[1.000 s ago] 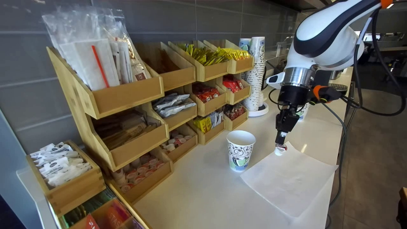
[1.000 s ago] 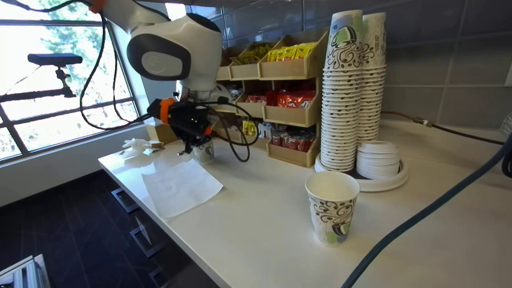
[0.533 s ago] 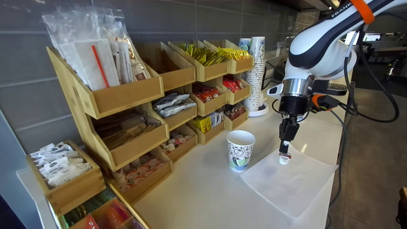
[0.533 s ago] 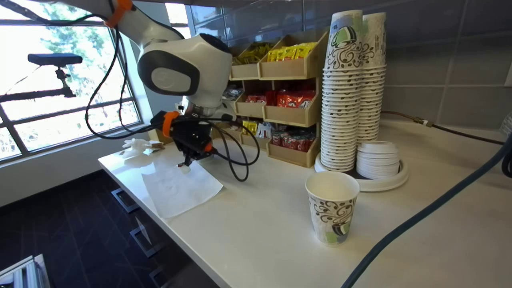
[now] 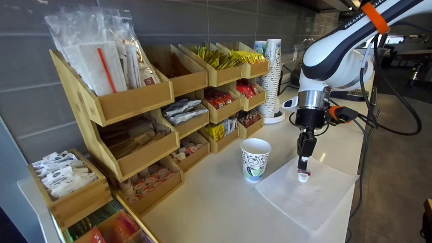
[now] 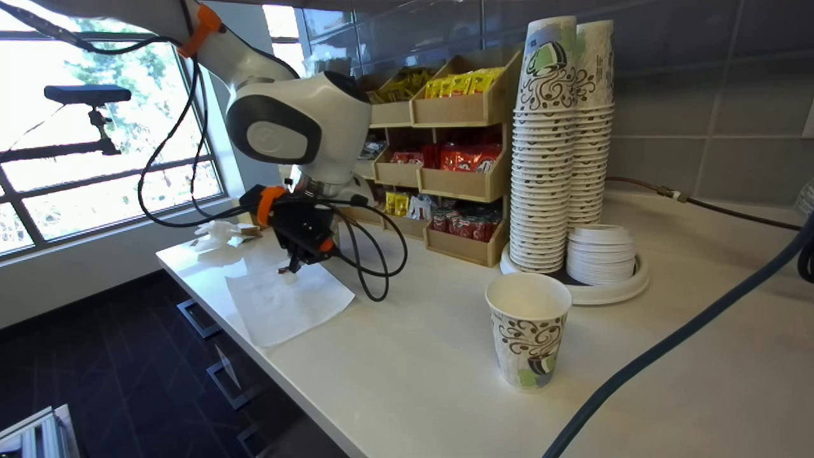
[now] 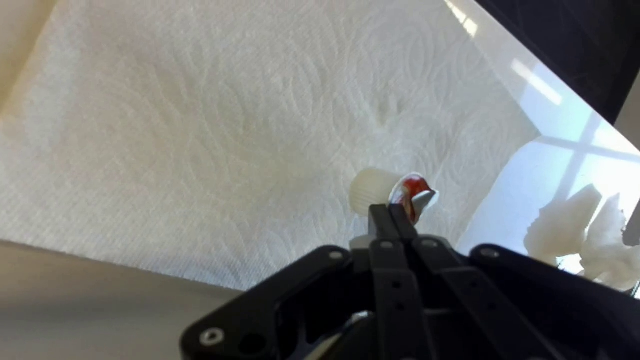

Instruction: Lift the milk from the plain paper, pour it in the cup and then put it back on the plain paper

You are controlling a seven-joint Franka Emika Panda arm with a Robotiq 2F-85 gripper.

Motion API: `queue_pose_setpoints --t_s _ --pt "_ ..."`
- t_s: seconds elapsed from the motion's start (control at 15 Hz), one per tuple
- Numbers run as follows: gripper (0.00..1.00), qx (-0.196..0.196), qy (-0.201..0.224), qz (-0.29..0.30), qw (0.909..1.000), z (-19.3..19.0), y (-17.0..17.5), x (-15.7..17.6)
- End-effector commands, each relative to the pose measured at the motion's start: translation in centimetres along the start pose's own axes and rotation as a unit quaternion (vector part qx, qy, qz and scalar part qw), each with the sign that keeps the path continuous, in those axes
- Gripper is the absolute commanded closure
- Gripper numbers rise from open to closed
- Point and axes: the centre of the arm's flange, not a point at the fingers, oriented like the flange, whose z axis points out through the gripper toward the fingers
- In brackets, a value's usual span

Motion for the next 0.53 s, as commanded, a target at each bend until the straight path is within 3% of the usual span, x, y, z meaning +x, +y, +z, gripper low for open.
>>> queue_pose_setpoints --t_s 0.0,0.27,0.33,0.4,0.47 --pt "1.0 0.008 -0.004 0.016 0.9998 0.33 -0.03 0.86" --pt "1.0 0.007 -0.01 0.021 0.9997 0.74 -0.06 0.96" --pt "0.96 0.007 -0.011 0.022 0.9997 0.79 -0.04 0.98" --pt "0.73 0.007 -0.012 0.023 0.9996 0.82 -0.03 1.02" --pt "0.7 0.007 -0.013 0.024 0.9996 0.83 -0.01 1.03"
